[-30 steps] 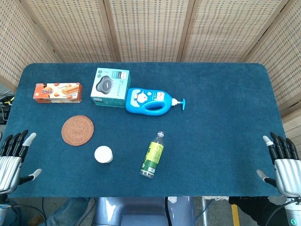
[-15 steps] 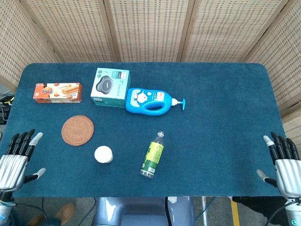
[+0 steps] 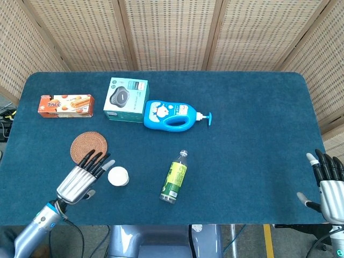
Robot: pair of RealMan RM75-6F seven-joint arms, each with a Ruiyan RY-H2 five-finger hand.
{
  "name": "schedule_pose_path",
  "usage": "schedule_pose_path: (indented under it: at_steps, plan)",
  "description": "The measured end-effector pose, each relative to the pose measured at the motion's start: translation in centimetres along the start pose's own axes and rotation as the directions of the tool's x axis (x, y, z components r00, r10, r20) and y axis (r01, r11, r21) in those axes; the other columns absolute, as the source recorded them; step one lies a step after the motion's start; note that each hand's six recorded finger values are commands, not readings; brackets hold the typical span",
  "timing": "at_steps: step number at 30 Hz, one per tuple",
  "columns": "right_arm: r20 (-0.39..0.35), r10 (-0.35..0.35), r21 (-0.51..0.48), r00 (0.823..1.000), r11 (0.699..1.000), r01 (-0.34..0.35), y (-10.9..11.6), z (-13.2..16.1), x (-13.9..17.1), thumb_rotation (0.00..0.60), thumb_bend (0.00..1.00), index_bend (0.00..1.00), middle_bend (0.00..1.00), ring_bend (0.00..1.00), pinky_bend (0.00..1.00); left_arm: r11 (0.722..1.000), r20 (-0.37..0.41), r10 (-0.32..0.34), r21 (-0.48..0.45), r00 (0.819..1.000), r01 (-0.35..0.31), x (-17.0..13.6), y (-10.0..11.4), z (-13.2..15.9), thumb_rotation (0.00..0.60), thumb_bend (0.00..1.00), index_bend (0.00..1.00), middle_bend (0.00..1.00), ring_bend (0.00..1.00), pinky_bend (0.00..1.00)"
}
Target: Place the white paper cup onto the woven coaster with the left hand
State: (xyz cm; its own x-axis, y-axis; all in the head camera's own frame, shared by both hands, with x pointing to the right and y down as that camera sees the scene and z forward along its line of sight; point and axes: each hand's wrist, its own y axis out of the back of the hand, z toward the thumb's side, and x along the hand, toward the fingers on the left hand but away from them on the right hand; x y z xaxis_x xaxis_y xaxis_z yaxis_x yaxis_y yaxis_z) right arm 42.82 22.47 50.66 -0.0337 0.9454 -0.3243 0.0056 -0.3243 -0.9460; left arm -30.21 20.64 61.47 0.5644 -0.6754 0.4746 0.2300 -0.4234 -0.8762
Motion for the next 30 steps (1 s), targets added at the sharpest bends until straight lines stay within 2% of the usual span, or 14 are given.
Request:
schedule_pose_path:
  at_steps: [3,7,10,12,14,15,17,19,22,25,30]
  plan:
    - [0.004,0.005,0.003,1.000,1.000,-0.005,-0.1,-0.1,-0.1,0.600,0.00,0.07,0.00,0.00,0.00,1.000,0.060,-0.016,0.021,0.998,0.015,1.6,-0.4,1.1,0.600,0.00,0.00,0.00,0.00,0.00]
    - [0.010,0.009,0.006,1.000,1.000,-0.009,-0.3,-0.2,-0.2,0.600,0.00,0.07,0.00,0.00,0.00,0.998,0.097,-0.042,0.054,0.994,0.037,3.2,-1.1,1.6,0.600,0.00,0.00,0.00,0.00,0.02]
    - [0.014,0.011,0.009,1.000,1.000,-0.011,-0.4,-0.3,-0.3,0.600,0.00,0.07,0.00,0.00,0.00,0.996,0.096,-0.058,0.070,0.994,0.052,4.1,-1.6,1.6,0.600,0.00,0.00,0.00,0.00,0.10]
    - [0.016,0.013,0.011,1.000,1.000,-0.013,-0.5,-0.4,-0.3,0.600,0.00,0.07,0.00,0.00,0.00,0.997,0.097,-0.059,0.058,0.994,0.054,4.7,-1.7,1.9,0.600,0.00,0.00,0.00,0.04,0.19]
    - [0.017,0.015,0.014,1.000,1.000,-0.016,-0.6,-0.4,-0.4,0.600,0.00,0.07,0.00,0.00,0.00,0.998,0.098,-0.054,0.048,0.994,0.049,5.3,-1.9,2.0,0.600,0.00,0.01,0.06,0.12,0.26]
    - [0.017,0.017,0.015,1.000,1.000,-0.017,-0.6,-0.3,-0.4,0.600,0.00,0.07,0.00,0.00,0.00,0.998,0.098,-0.053,0.045,0.994,0.048,5.5,-1.9,2.1,0.600,0.00,0.03,0.12,0.19,0.30]
    - [0.017,0.020,0.018,1.000,1.000,-0.020,-0.7,-0.3,-0.4,0.600,0.00,0.07,0.00,0.00,0.00,0.998,0.098,-0.051,0.045,0.994,0.047,6.0,-2.2,2.0,0.600,0.00,0.10,0.23,0.28,0.34]
    - [0.017,0.021,0.020,1.000,1.000,-0.022,-0.8,-0.3,-0.5,0.600,0.00,0.07,0.00,0.00,0.00,0.998,0.097,-0.052,0.047,0.994,0.048,6.4,-2.4,2.0,0.600,0.00,0.20,0.35,0.38,0.37]
    - [0.018,0.022,0.020,1.000,1.000,-0.022,-0.9,-0.3,-0.5,0.600,0.00,0.07,0.00,0.00,0.00,0.998,0.102,-0.057,0.046,0.993,0.052,6.9,-2.6,2.1,0.600,0.00,0.30,0.46,0.47,0.39]
    - [0.020,0.023,0.020,1.000,1.000,-0.023,-0.9,-0.3,-0.5,0.600,0.00,0.07,0.00,0.00,0.00,0.998,0.108,-0.060,0.033,0.992,0.057,7.1,-2.7,2.2,0.600,0.00,0.35,0.50,0.52,0.41]
    - [0.022,0.025,0.020,0.999,0.999,-0.026,-0.9,-0.4,-0.6,0.600,0.00,0.07,0.00,0.00,0.00,0.998,0.109,-0.060,0.006,0.992,0.060,7.4,-2.8,2.2,0.600,0.00,0.36,0.51,0.52,0.41]
